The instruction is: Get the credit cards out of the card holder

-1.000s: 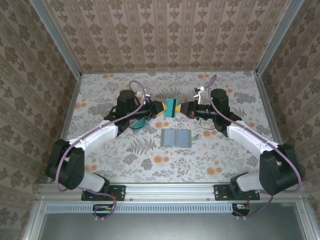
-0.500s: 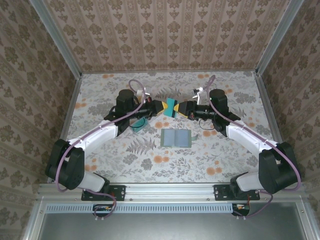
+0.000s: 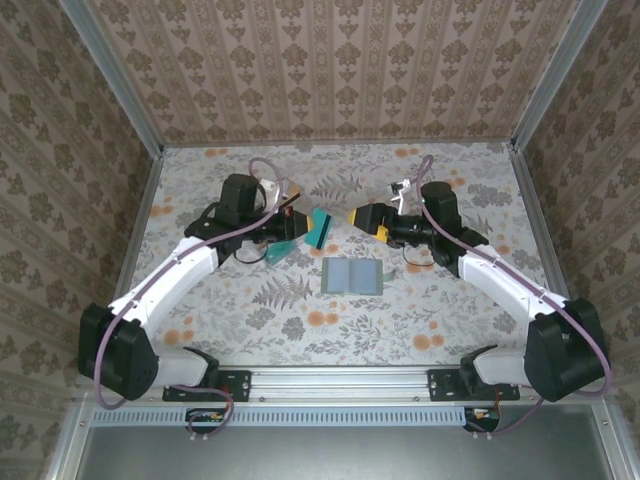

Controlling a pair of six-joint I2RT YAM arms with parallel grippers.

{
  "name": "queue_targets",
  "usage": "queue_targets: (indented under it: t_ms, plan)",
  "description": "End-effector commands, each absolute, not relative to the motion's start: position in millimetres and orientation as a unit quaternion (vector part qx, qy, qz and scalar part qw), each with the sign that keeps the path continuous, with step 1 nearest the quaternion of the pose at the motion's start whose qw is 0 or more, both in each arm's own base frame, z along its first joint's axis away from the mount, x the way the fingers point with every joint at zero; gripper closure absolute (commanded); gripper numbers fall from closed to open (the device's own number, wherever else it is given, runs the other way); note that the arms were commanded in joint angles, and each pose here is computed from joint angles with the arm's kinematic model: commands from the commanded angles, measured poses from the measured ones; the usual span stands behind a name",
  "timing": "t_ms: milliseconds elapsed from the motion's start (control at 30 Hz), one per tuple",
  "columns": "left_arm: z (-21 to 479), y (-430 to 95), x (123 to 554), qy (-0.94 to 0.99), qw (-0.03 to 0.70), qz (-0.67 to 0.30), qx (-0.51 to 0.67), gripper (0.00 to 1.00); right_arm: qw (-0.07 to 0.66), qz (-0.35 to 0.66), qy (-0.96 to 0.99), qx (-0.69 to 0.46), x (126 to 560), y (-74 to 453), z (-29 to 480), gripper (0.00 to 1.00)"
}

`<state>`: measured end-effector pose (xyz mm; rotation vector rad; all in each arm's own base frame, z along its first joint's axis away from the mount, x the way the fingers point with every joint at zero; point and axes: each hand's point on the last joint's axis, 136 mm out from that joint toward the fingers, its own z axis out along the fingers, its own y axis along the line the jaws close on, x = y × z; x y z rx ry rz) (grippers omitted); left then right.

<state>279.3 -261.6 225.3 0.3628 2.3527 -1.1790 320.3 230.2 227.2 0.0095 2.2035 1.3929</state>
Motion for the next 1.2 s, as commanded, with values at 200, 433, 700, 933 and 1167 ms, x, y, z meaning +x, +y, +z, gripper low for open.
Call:
queue_targets:
  t_ms: [200, 433, 700, 933, 1167]
  plan:
    - [193, -206, 276, 0.875, 0.303, -0.215, 0.311, 1.0, 0.291, 0.464, 0.837, 0.022, 309, 207, 217, 0.0]
    - [162, -187, 291, 0.873, 0.283, -0.11, 0.382, 1.0, 0.292, 0.462, 0.837, 0.025, 305, 203, 216, 0.0]
    - [142, -184, 312, 0.866, 0.273, -0.063, 0.414, 1.0, 0.287, 0.461, 0.839, 0.027, 303, 202, 215, 0.0]
    - [125, -182, 326, 0.866, 0.258, -0.033, 0.427, 1.0, 0.289, 0.457, 0.841, 0.025, 305, 201, 218, 0.0]
    - [113, -186, 333, 0.867, 0.245, -0.035, 0.432, 1.0, 0.284, 0.458, 0.842, 0.026, 309, 202, 216, 0.0]
